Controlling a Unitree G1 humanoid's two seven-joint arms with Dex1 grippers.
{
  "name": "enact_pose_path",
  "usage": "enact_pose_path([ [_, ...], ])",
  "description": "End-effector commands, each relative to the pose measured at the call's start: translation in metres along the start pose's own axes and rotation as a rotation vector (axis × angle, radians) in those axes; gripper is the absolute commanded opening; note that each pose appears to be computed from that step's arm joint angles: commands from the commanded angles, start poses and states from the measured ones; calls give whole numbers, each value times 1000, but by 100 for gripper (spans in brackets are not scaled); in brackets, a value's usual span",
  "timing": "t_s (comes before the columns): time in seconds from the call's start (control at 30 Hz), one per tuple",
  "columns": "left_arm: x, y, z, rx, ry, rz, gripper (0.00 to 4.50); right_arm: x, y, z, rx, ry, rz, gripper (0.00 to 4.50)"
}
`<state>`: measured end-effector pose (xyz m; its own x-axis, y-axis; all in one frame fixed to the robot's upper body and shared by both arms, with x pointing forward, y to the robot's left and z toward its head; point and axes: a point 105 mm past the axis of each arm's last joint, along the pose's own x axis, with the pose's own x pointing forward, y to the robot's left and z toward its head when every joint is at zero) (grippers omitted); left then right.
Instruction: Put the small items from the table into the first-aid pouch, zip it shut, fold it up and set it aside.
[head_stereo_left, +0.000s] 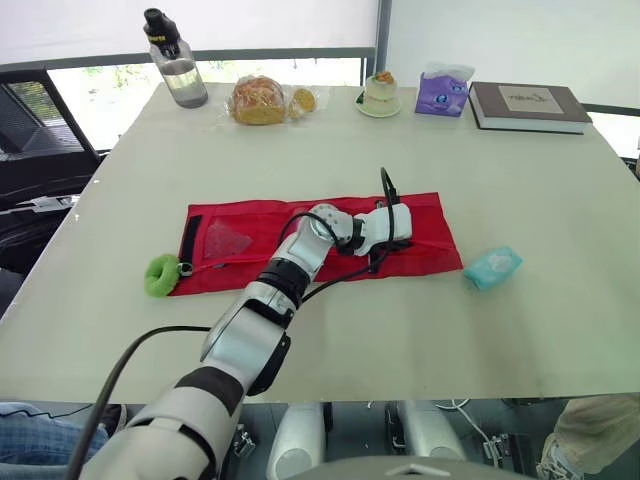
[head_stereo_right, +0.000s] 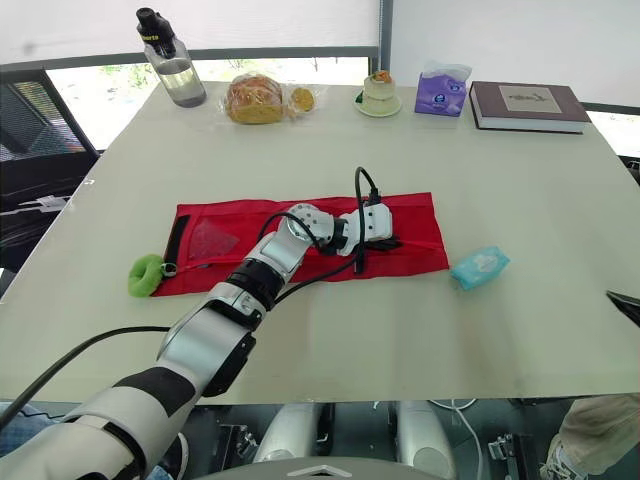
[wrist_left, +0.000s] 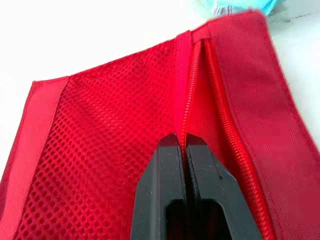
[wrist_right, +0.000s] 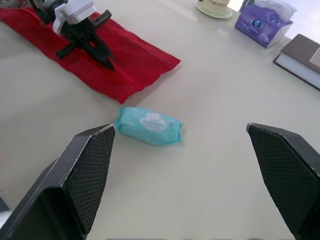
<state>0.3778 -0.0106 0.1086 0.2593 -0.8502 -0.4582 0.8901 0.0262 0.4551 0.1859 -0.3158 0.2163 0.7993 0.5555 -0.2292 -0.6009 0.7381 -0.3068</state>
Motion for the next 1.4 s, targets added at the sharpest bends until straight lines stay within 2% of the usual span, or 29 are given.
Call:
enact_pose_path([
  [0.03, -2, 6, 13, 19, -47, 22, 4, 33, -1, -19, -10, 29, -16, 450],
  [0.13, -4, 6, 13, 22, -46, 28, 4, 61, 6, -33, -63, 58, 48, 450],
  [0.2, -5, 4, 13, 14, -52, 27, 4, 78, -4, -43, -126, 91, 57, 450],
  [0.37, -2, -2, 15, -19, -72, 33, 4, 118, -15, -49, -208, 121, 218, 450],
  [0.5, 0, -3, 20, -32, -83, 41, 4, 141, -15, -63, -347, 226, 393, 450],
  [0.7, -4, -1, 19, -16, -70, 50, 4, 175, -19, -53, -572, 328, 652, 450],
  [0.9, -1, -2, 22, -7, -71, 51, 4, 193, -20, -43, -697, 366, 752, 450],
  [1.07, 5, -12, 26, -1, -85, 28, 4, 186, -18, -53, -731, 487, 878, 450],
  [1.3, 7, -14, 28, -4, -92, 24, 4, 175, -27, -56, -683, 557, 872, 450],
  [1.4, 8, -14, 29, -6, -95, 23, 0, 169, -25, -52, -603, 521, 841, 317],
])
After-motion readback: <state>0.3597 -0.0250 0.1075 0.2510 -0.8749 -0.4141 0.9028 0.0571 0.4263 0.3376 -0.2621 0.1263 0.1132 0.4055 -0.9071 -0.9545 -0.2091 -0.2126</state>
